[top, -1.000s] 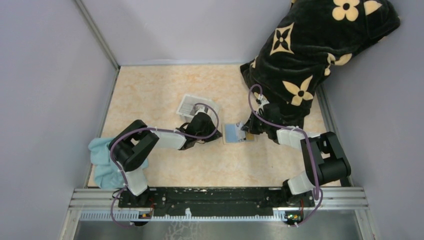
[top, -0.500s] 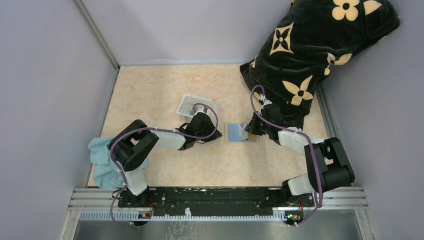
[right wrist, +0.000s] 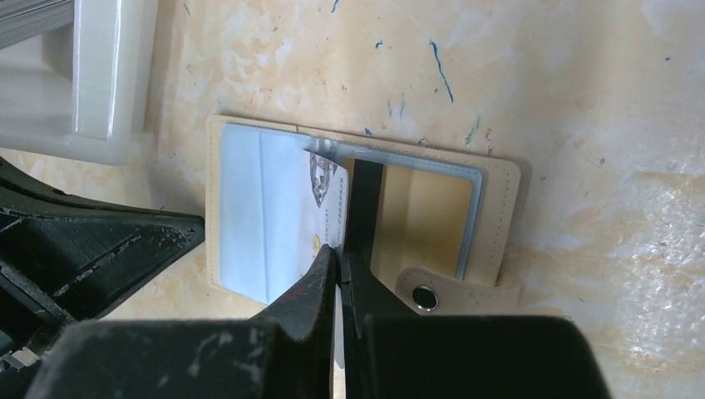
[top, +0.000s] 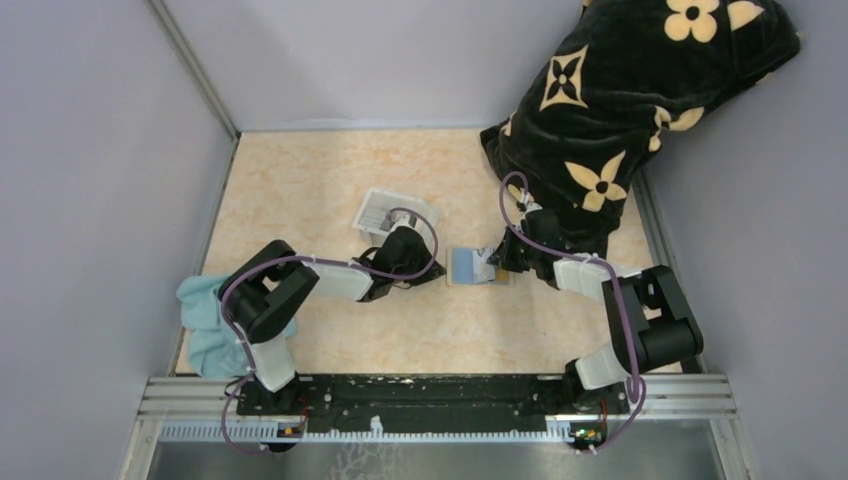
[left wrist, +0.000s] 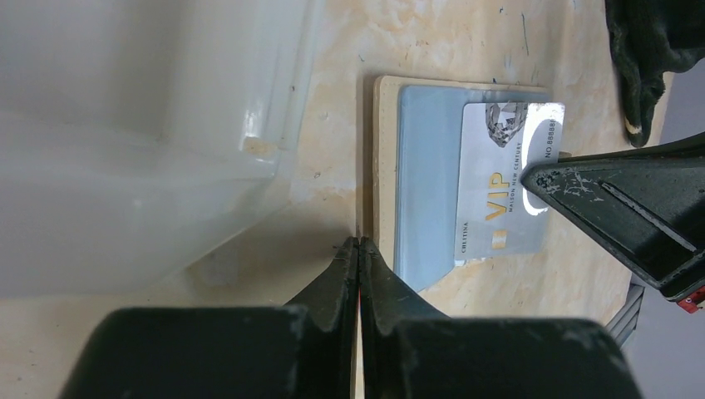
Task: Put the credit cards into the card holder
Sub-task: Insert the credit card into the card holder, then adjust the credit card in the card holder.
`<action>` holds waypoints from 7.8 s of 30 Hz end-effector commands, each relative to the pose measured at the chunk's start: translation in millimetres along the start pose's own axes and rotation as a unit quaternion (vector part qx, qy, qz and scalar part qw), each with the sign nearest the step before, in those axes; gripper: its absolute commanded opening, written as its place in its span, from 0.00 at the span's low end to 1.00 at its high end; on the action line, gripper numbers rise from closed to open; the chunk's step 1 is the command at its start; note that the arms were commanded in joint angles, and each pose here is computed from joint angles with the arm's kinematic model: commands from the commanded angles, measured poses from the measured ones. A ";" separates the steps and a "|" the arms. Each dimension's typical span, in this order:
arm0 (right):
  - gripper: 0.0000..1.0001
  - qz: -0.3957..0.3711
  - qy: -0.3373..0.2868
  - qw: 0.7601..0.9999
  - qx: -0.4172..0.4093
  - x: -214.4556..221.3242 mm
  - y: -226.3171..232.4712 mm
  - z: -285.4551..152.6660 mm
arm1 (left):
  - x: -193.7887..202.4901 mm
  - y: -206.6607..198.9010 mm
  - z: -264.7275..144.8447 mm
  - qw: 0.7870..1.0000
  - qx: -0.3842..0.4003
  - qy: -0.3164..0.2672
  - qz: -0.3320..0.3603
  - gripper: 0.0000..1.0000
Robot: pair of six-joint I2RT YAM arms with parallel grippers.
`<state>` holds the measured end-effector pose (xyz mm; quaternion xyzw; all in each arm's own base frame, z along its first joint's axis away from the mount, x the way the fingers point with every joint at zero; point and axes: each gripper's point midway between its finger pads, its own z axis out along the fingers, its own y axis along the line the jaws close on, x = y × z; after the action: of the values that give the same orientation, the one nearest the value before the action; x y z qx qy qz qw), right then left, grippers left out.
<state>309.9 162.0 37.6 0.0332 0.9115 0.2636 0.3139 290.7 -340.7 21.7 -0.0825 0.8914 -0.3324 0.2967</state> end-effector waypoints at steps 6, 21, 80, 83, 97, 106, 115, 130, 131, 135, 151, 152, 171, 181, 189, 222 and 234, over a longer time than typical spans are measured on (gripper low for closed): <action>0.00 0.011 0.037 0.999 0.009 27.8 -10.0 7.7 | 44.6 42.8 3.6 0.995 -0.074 0.065 0.033 0.04; 0.00 0.004 0.059 0.998 0.018 50.7 -8.5 19.1 | 59.9 57.4 5.5 0.989 -0.109 0.082 0.054 0.03; 0.00 -0.009 0.097 0.995 0.025 72.9 4.0 38.4 | 25.7 42.4 -10.6 0.975 -0.157 0.041 0.154 0.01; 0.00 -0.010 0.101 0.994 0.026 76.1 5.3 40.2 | 29.0 44.6 -9.5 0.974 -0.158 0.045 0.156 0.00; 0.00 -0.048 0.133 0.988 0.057 99.3 13.9 43.4 | 46.0 53.8 -7.2 0.972 -0.164 0.066 0.158 0.00; 0.48 -0.076 0.136 0.983 0.097 100.0 8.4 36.7 | 48.9 73.5 -20.5 0.966 -0.193 0.063 0.157 0.00; 0.59 -0.090 0.134 0.979 0.122 96.9 5.0 34.0 | 48.9 90.5 -33.2 0.961 -0.221 0.056 0.157 0.00; 0.74 -0.124 0.153 0.967 0.164 103.5 3.4 36.6 | 51.8 113.1 -50.6 0.953 -0.256 0.055 0.151 0.00; 0.76 -0.127 0.155 0.965 0.168 104.6 3.3 37.0 | 52.1 114.2 -51.8 0.953 -0.257 0.056 0.150 0.00; 0.79 -0.142 0.161 0.957 0.192 108.0 -0.6 38.5 | 52.2 116.2 -55.6 0.952 -0.260 0.056 0.150 0.00; 0.82 -0.176 0.178 0.921 0.298 118.0 -29.0 33.0 | 59.8 116.3 -66.1 0.960 -0.242 0.060 0.128 0.00; 0.82 -0.176 0.179 0.920 0.302 119.1 -30.8 32.6 | 61.1 115.1 -65.7 0.961 -0.237 0.062 0.125 0.00; 0.77 -0.156 0.213 0.897 0.354 152.7 -54.9 27.1 | 81.7 92.9 -51.1 0.970 -0.192 0.088 0.120 0.00; 0.76 -0.156 0.237 0.883 0.373 178.0 -62.9 29.0 | 86.0 90.9 -48.3 0.971 -0.185 0.097 0.119 0.00; 0.63 -0.146 0.245 0.885 0.369 191.4 -60.3 26.9 | 91.8 91.2 -46.6 0.971 -0.179 0.106 0.119 0.00; 0.74 -0.153 0.166 0.901 0.371 136.5 -24.9 10.0 | 81.5 101.1 -67.6 0.969 -0.199 0.084 0.123 0.00; 0.54 -0.158 0.167 0.901 0.368 133.3 -20.9 11.4 | 79.6 100.6 -65.2 0.967 -0.204 0.082 0.128 0.00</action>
<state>313.0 254.8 15.9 0.0238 0.9280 -0.0087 0.3716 234.3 -313.5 17.4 -0.0456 0.9176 -0.2387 0.3146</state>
